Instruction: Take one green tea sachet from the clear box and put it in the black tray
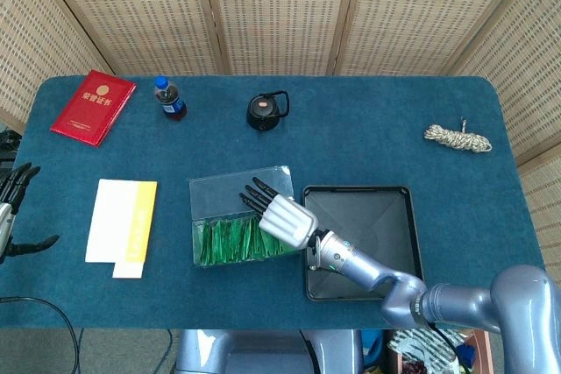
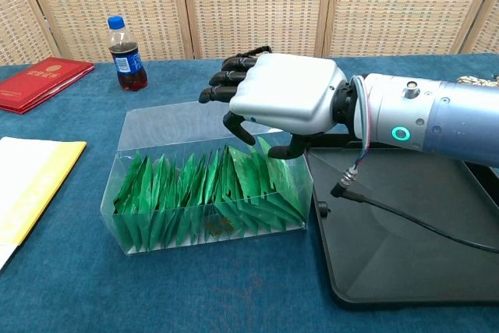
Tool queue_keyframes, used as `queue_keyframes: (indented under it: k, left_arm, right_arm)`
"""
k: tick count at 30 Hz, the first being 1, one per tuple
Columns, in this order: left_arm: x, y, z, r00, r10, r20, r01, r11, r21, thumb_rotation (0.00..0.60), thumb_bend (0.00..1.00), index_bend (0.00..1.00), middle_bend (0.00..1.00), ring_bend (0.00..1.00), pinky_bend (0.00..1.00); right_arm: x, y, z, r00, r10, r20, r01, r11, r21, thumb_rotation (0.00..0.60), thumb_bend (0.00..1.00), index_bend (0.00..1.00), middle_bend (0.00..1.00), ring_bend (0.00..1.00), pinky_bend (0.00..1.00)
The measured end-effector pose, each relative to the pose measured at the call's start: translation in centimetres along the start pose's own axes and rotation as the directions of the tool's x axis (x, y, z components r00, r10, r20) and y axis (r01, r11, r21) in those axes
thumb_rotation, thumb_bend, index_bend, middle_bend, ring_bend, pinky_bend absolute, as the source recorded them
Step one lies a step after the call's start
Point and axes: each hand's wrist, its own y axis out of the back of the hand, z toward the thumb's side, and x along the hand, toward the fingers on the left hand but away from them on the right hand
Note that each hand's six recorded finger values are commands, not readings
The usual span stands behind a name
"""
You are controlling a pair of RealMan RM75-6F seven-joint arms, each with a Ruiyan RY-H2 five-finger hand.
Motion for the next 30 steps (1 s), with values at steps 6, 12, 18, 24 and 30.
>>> queue_keyframes:
  k: [6,12,18,24,30]
  left_arm:
    - [0.0,0.0,0.0,1.0,0.002,0.0,-0.002,1.0,-0.001,0.6,0.1,0.0,0.0,0.0,0.0]
    - [0.0,0.1,-0.1,1.0,0.003,0.0,-0.003,1.0,-0.004,0.6,0.1,0.0,0.0,0.0,0.0]
    - [0.0,0.2,0.0,1.0,0.004,0.002,-0.004,1.0,-0.005,0.6,0.1,0.0,0.0,0.0,0.0]
    - [0.0,0.2,-0.1,1.0,0.004,0.002,-0.004,1.0,-0.008,0.6,0.1,0.0,0.0,0.0,0.0]
    - [0.0,0.2,-0.1,1.0,0.004,0.002,-0.004,1.0,-0.011,0.6,0.1,0.0,0.0,0.0,0.0]
  right_arm:
    - [-0.1,-0.1,0.3,1.0,0.016,-0.023,-0.015,0.999,0.044,0.6,0.48,0.54,0.15,0.06,0.0]
    - [-0.2,0.0,0.8,0.998,0.028,-0.054,-0.023,0.995,0.1,0.6,0.48,0.54,0.15,0.06,0.0]
    - [-0.3,0.0,1.1,0.997,0.035,-0.062,-0.028,0.993,0.116,0.6,0.48,0.54,0.15,0.06,0.0]
    - [-0.4,-0.2,1.1,0.997,0.044,-0.066,-0.034,0.99,0.14,0.6,0.51,0.57,0.15,0.06,0.0]
    - [-0.5,-0.3,1.2,0.996,0.049,-0.069,-0.039,0.988,0.149,0.6,0.54,0.62,0.15,0.06,0.0]
